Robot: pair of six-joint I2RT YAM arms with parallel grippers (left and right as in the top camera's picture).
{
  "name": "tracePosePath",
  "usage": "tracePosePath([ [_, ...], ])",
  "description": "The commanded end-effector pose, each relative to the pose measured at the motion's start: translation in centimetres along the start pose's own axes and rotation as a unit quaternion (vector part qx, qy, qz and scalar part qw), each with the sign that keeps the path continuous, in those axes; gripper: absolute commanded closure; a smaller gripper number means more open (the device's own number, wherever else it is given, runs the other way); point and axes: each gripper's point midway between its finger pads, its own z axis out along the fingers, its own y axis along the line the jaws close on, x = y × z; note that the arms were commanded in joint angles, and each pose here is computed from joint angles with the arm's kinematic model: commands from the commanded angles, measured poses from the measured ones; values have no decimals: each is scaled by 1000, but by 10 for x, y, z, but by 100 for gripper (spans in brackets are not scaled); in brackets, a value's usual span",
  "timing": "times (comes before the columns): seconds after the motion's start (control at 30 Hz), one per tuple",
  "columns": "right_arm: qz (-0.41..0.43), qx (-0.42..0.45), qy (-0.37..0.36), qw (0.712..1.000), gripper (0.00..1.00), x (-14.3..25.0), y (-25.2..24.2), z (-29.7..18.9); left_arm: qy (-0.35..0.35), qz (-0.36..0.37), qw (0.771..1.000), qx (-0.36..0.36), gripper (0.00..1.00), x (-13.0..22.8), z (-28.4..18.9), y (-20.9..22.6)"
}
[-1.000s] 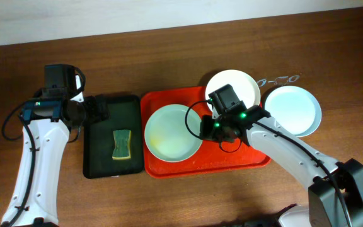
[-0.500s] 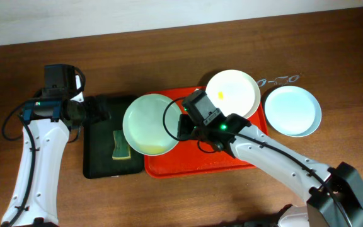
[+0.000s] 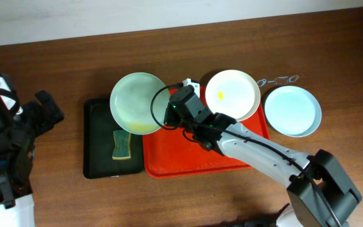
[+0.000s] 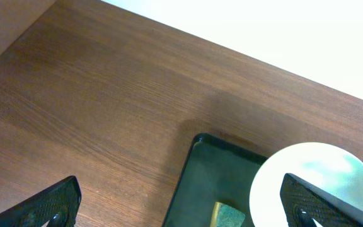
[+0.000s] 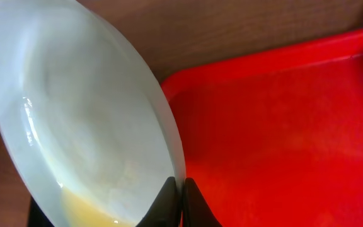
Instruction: Clean dirty plates on tray and stack at the side
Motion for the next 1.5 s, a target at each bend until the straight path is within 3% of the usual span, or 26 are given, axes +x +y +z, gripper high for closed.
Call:
tracePosePath([
  [0.0, -60, 4, -54, 997, 96, -19, 29, -6, -1, -7, 1000, 1, 1, -1, -2, 0],
  [0.17, -191, 42, -135, 971, 96, -42, 75, -16, 0, -7, 1000, 1, 1, 0, -2, 0],
  [0.4, -432, 80, -244, 865, 96, -64, 129, -42, 0, -7, 1000, 1, 1, 0, -2, 0],
  [0.67, -544, 76, -298, 780, 96, -66, 171, -64, 0, -7, 1000, 1, 1, 0, -2, 0],
  [0.8, -568, 79, -326, 752, 96, -71, 184, -75, 0, -7, 1000, 1, 1, 0, -2, 0],
  [0.97, -581, 79, -339, 736, 96, -70, 192, -81, 0, -7, 1000, 1, 1, 0, -2, 0],
  [1.47, -577, 73, -341, 739, 96, -67, 195, -82, 0, -7, 1000, 1, 1, 0, -2, 0],
])
